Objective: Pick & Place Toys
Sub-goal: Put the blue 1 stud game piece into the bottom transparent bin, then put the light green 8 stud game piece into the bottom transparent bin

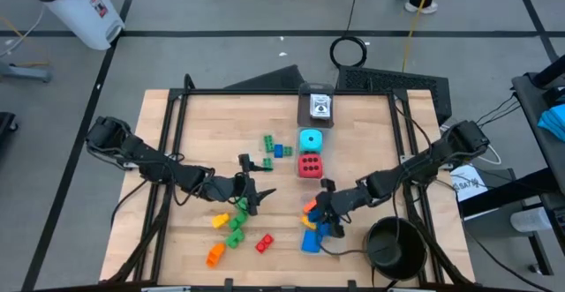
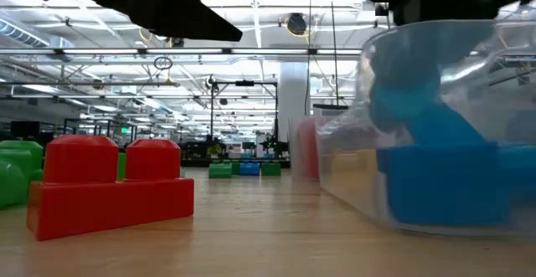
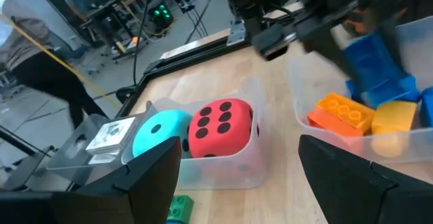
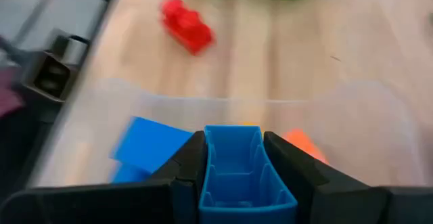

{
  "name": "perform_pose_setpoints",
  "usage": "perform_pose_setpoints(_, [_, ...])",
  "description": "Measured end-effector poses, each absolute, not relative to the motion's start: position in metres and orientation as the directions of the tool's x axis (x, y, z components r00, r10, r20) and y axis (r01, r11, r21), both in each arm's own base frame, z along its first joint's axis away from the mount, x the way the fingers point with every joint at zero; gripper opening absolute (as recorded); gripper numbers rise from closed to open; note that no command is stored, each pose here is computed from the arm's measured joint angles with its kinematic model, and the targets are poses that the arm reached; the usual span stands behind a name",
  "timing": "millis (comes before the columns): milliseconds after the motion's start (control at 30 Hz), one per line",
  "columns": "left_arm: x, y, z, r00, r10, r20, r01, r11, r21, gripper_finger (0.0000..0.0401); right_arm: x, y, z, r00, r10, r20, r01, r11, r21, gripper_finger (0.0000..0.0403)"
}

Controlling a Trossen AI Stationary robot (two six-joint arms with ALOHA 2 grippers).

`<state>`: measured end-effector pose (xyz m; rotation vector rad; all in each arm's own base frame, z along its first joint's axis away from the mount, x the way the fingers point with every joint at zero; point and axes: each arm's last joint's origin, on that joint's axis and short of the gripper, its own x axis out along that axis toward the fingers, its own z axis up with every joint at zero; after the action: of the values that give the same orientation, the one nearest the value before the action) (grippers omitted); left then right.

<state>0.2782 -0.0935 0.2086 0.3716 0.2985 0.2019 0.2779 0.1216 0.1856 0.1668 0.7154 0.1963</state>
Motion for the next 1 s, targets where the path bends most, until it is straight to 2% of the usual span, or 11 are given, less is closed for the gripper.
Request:
perform_pose_setpoints(100, [0.278,-0.093,0.209,0.939,0.236,-0.251,-0.128,0.915,0.382,0.0305,0.273,0.115,0.175,0.727,0.226,-0.648,-0.094,0.968,0.232,0.0104])
perform_pose_setpoints(367, [0.278,-0.093,0.209,0.937,0.246,-0.249,-0.138,0.913,0.383,0.0302,0.269,0.112,0.178,0.731,0.249,-0.636,-0.111,0.962,0.250,0.0269])
perform_pose_setpoints(533, [0.277,-0.089,0.209,0.899,0.373,-0.231,-0.291,0.901,0.323,0.0290,0.265,0.108,0.199,0.763,0.313,-0.566,-0.158,0.939,0.305,0.0335])
perform_pose_setpoints(667, [0.269,-0.081,0.211,0.833,0.496,-0.245,-0.430,0.860,0.276,0.0280,0.257,0.104,0.223,0.811,0.324,-0.487,-0.193,0.934,0.299,0.0354])
perform_pose_setpoints(733, [0.264,-0.074,0.209,0.812,0.492,-0.313,-0.430,0.868,0.249,0.0276,0.253,0.103,0.232,0.827,0.331,-0.454,-0.221,0.935,0.278,0.0354])
perform_pose_setpoints(833, [0.253,-0.061,0.198,0.753,0.427,-0.500,-0.385,0.903,0.192,0.0274,0.248,0.101,0.243,0.844,0.340,-0.414,-0.257,0.935,0.244,0.0350])
perform_pose_setpoints(933, [0.240,-0.037,0.181,0.593,0.333,-0.733,-0.401,0.912,0.089,0.0273,0.246,0.100,0.247,0.854,0.344,-0.390,-0.281,0.936,0.210,0.0346])
perform_pose_setpoints(1000, [0.233,-0.020,0.175,0.490,0.319,-0.811,-0.473,0.879,0.059,0.0273,0.246,0.100,0.249,0.858,0.347,-0.379,-0.295,0.937,0.188,0.0344])
